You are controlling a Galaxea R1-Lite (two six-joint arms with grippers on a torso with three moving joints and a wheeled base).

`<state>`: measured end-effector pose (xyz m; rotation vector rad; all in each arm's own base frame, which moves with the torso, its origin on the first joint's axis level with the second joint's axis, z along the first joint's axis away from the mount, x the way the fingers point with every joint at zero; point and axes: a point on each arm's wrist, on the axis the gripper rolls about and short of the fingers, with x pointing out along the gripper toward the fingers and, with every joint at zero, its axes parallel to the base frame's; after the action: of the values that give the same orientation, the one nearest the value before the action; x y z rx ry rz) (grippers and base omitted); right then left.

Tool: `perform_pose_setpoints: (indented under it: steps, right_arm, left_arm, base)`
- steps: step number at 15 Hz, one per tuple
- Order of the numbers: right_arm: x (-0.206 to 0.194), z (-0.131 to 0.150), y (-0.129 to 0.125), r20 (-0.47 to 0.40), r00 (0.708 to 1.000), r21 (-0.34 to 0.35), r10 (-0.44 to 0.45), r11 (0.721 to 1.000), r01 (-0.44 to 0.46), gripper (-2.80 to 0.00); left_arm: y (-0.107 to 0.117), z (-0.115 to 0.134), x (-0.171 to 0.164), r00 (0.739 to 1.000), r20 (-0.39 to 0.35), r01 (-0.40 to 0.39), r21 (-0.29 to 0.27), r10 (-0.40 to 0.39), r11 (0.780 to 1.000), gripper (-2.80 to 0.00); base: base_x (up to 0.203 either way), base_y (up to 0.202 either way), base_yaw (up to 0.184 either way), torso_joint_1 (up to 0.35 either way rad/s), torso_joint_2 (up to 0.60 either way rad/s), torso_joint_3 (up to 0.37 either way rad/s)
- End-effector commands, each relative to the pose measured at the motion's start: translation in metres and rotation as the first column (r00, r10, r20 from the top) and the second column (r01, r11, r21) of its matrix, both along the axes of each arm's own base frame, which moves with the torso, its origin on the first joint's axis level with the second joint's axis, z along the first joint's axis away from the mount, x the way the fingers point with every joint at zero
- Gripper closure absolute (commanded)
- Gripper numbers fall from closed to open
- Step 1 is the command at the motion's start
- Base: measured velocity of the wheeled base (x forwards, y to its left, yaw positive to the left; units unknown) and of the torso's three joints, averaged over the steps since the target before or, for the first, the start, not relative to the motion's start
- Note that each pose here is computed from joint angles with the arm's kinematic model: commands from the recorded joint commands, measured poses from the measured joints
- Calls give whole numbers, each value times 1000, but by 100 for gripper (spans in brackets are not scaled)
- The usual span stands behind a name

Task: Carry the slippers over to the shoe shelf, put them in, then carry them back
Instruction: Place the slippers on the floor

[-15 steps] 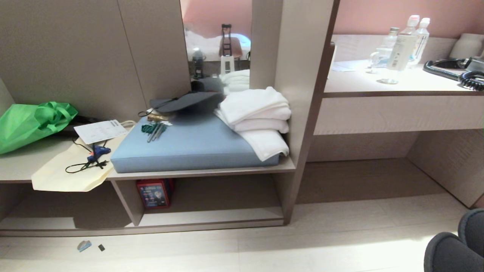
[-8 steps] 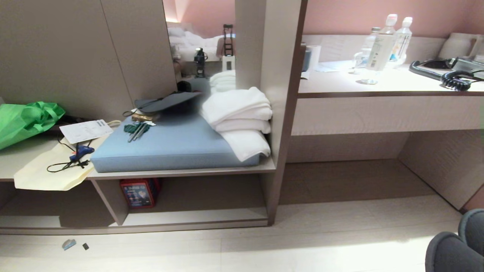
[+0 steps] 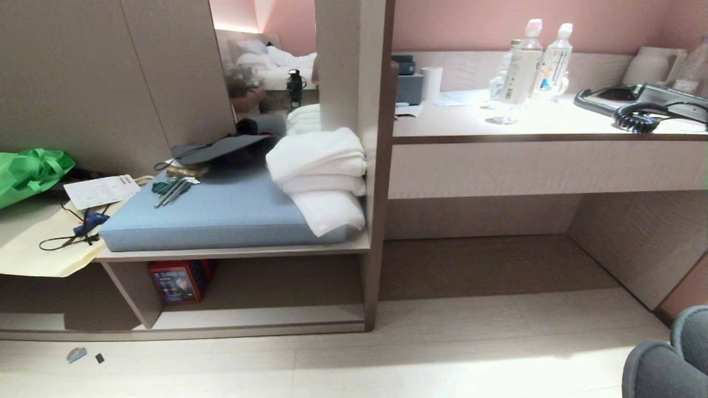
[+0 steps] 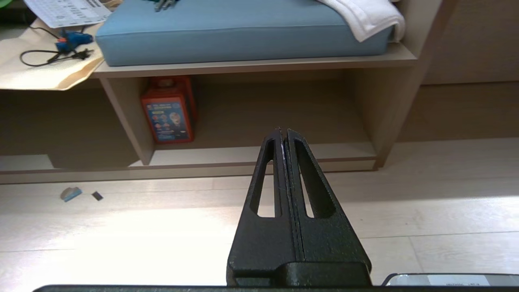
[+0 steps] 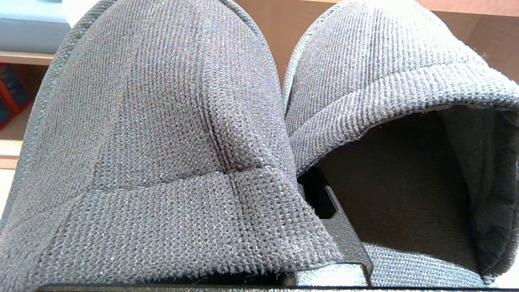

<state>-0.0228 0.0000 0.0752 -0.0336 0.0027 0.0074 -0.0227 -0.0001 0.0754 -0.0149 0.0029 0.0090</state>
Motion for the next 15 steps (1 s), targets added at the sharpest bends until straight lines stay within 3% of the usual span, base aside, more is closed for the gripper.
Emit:
perform_pose_setpoints:
  steps: [1, 15]
  right_arm:
    - [0, 0, 0, -3, 1000, -9, 2, 1000, -2, 0]
    - [0, 0, 0, -3, 1000, -19, 2, 1000, -2, 0]
  left_arm:
    - [0, 0, 0, 1000, 0, 0, 0, 0, 1000, 0]
    - [0, 0, 0, 1000, 0, -1, 0, 1, 1000, 0]
  base:
    - [0, -200, 2, -1, 5, 7]
    - [0, -195, 2, 2, 3, 3]
